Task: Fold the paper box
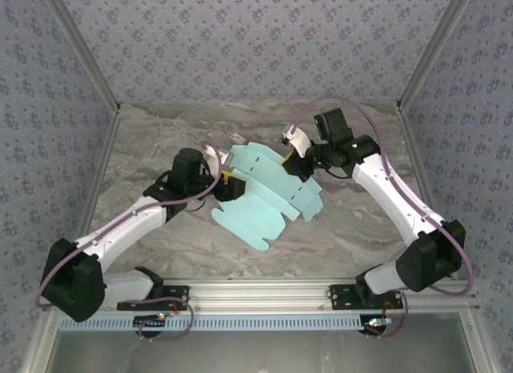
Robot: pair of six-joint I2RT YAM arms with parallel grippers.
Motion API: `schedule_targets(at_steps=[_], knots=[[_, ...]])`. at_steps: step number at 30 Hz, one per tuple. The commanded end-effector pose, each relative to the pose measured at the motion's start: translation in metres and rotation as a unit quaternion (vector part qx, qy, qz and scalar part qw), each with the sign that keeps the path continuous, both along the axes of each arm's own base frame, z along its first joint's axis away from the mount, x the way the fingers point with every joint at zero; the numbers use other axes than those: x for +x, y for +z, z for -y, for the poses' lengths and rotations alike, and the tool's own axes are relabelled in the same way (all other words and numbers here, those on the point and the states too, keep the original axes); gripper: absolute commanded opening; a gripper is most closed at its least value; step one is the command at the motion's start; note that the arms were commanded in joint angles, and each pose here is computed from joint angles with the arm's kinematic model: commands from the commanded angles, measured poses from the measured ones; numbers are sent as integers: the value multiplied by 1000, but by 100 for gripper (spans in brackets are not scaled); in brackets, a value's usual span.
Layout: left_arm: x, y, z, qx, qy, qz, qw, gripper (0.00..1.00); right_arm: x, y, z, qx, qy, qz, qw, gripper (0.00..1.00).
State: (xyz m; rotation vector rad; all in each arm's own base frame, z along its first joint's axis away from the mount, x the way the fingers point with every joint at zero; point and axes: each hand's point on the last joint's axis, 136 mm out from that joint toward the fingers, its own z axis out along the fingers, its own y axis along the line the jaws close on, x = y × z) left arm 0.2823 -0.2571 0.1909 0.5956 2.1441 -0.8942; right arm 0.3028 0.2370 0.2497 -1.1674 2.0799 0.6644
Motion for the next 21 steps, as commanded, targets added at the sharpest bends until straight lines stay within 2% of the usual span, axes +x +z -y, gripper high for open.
schedule_targets(at_steps=[1,6,14,21], knots=[[19,8,-9,29,36,42,998,62,-3,4,-4,14,4,-22,1000,0],[27,2,-14,48,51,53,996,64,-3,3,-5,15,7,-25,1000,0],[21,-4,2,26,9,36,999,63,1,2,-6,19,2,-28,999,0],[8,7,11,-8,-25,32,999,54,9,1,-4,14,-17,-25,999,0]])
